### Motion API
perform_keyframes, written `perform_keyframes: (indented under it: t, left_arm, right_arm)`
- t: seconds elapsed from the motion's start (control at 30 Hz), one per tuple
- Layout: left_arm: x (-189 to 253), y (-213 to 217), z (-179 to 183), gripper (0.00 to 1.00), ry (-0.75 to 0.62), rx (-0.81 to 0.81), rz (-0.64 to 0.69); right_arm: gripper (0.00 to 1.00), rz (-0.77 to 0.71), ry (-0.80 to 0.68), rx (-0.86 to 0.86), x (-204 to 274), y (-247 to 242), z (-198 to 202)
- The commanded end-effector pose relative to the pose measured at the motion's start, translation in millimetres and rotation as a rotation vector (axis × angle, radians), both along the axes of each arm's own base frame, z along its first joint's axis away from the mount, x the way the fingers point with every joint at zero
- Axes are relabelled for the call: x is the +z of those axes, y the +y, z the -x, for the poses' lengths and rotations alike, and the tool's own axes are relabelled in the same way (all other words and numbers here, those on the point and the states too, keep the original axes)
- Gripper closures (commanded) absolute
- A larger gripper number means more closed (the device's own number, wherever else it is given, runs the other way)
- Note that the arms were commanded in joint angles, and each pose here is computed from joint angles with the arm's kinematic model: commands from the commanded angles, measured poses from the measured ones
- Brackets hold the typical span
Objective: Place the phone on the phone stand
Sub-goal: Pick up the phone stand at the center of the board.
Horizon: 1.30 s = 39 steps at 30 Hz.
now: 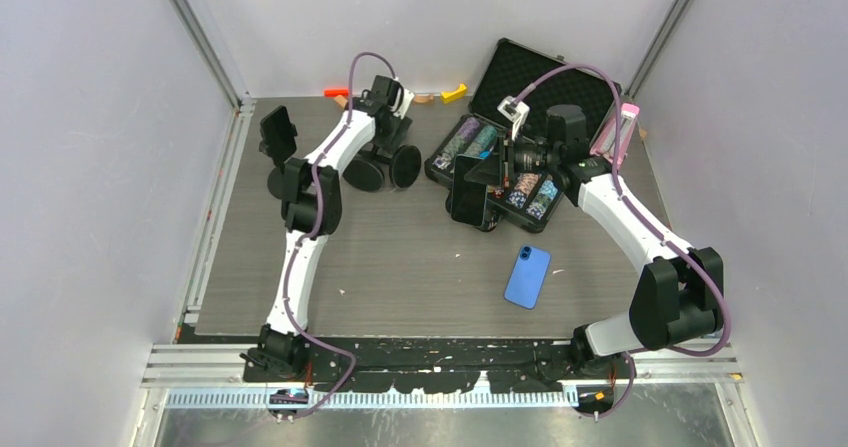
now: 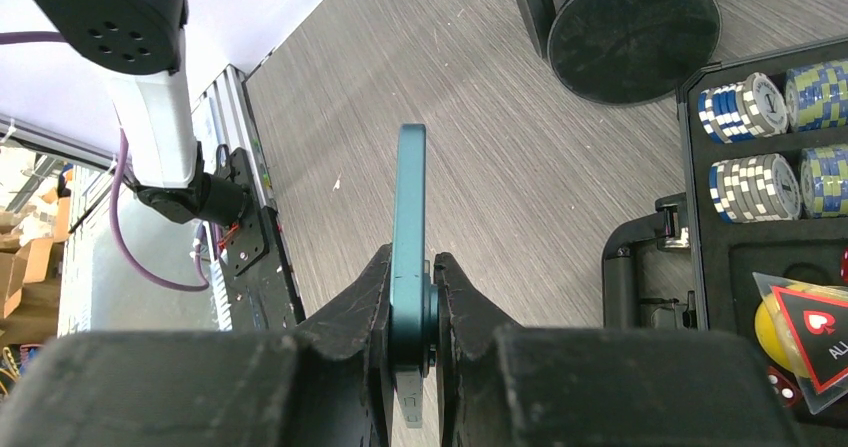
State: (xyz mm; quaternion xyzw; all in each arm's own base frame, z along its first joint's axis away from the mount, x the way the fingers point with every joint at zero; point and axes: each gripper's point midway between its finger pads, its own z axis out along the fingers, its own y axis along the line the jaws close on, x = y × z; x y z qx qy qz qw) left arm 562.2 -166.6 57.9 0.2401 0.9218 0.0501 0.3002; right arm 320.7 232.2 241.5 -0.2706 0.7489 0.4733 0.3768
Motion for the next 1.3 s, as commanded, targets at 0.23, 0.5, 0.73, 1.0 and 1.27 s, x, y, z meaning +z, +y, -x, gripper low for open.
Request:
perform_keyframes:
  t: [0.23,0.5,0.73,1.0,1.27]
  left_arm:
    - [-12.3,3.3,-27.7,0.54,-0.027,0.046,0.096]
    - [31.1,11.8,-33.1,0.97,-0.122,0.078,0.204]
    - [152.5,8.1,-4.6,1.0,-0.366,0.006,0.334]
    - [230.1,-10.1,67.1,1.0,-0.553,-0.155,0.551]
    - [219.1,-36.2,155.8,1.0,-0.535,-0.355,0.782]
  right_arm:
    - [1.0,-0.042,-0.043,0.025,13.2,2.6,-2.6]
    - [1.0,-0.04,-0.035,0.016,10.7,0.6,-4.3]
    - [1.0,-0.049,-0.03,0.02,12.0,1.4,-4.0]
    - [1.0,-0.056,-0.042,0.018,17.0,1.0,-2.8]
    - [1.0,-0.044,-0.076,0.008,24.1,-2.1,-0.4]
